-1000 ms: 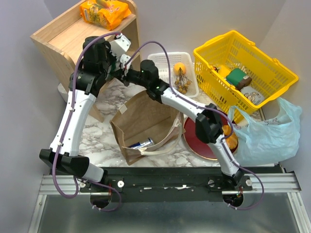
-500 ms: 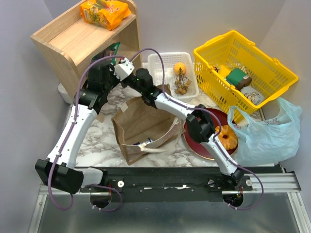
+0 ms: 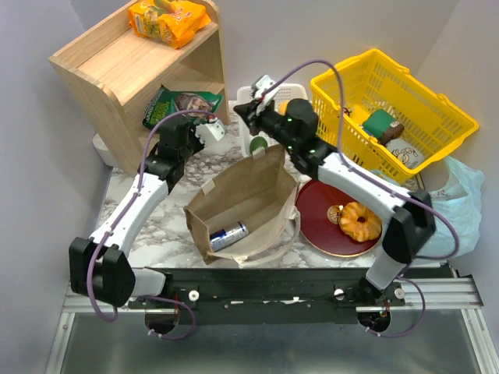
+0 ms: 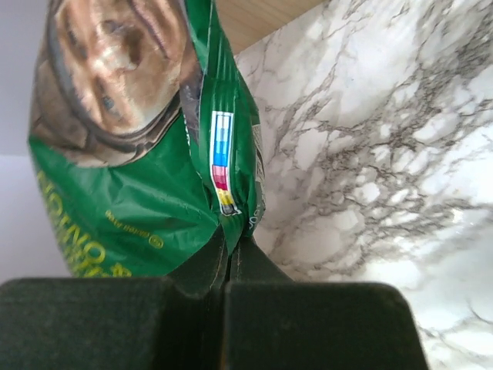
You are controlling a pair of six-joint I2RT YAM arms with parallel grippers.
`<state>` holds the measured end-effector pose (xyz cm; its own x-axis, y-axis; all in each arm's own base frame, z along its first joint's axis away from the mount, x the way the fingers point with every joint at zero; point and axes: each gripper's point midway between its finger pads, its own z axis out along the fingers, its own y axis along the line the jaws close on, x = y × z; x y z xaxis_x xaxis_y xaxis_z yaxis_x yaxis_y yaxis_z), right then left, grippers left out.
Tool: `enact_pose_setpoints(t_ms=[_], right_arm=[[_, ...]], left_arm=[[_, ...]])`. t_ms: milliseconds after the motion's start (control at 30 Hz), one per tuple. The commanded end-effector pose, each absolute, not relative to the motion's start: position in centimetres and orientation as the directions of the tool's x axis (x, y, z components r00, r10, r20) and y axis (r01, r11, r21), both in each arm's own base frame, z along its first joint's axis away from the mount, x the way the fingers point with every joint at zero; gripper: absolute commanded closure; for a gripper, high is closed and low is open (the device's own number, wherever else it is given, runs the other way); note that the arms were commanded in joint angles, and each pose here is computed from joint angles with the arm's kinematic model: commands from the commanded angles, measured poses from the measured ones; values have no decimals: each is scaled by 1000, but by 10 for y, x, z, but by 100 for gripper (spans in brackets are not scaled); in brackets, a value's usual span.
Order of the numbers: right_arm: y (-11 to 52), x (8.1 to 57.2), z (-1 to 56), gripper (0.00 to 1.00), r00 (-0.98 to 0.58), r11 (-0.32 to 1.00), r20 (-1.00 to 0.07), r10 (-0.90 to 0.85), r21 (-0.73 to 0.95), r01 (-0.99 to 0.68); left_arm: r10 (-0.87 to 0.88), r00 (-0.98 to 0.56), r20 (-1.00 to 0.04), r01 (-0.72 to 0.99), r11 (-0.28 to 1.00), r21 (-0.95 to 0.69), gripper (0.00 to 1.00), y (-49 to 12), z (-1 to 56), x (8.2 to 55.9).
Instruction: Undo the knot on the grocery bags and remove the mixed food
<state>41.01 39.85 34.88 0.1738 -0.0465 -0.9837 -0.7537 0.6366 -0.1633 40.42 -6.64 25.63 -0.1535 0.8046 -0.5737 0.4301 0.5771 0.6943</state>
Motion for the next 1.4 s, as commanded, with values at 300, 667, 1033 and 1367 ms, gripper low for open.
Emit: enact_pose_setpoints(t_ms=[300,667,1033,1367], right_arm=[[326,358,404,100,172,707,-979,-105,-195,-680],[291,337,392,100,157,740,-978,-139,-208,-639],[286,328,369,99,136,725,-976,-169,-216,-654],[278,326,361,100,140,730,-971,-195,-239,-641]], left_arm=[[936,-44,-350,200,352,914,100,-59,257,492],[941,-6,-340,123,338,933,100,-54,324,492],[979,70,-191,90,185,979,100,-47,346,539],[939,310,-146,248,68,966,100,-103,315,556]])
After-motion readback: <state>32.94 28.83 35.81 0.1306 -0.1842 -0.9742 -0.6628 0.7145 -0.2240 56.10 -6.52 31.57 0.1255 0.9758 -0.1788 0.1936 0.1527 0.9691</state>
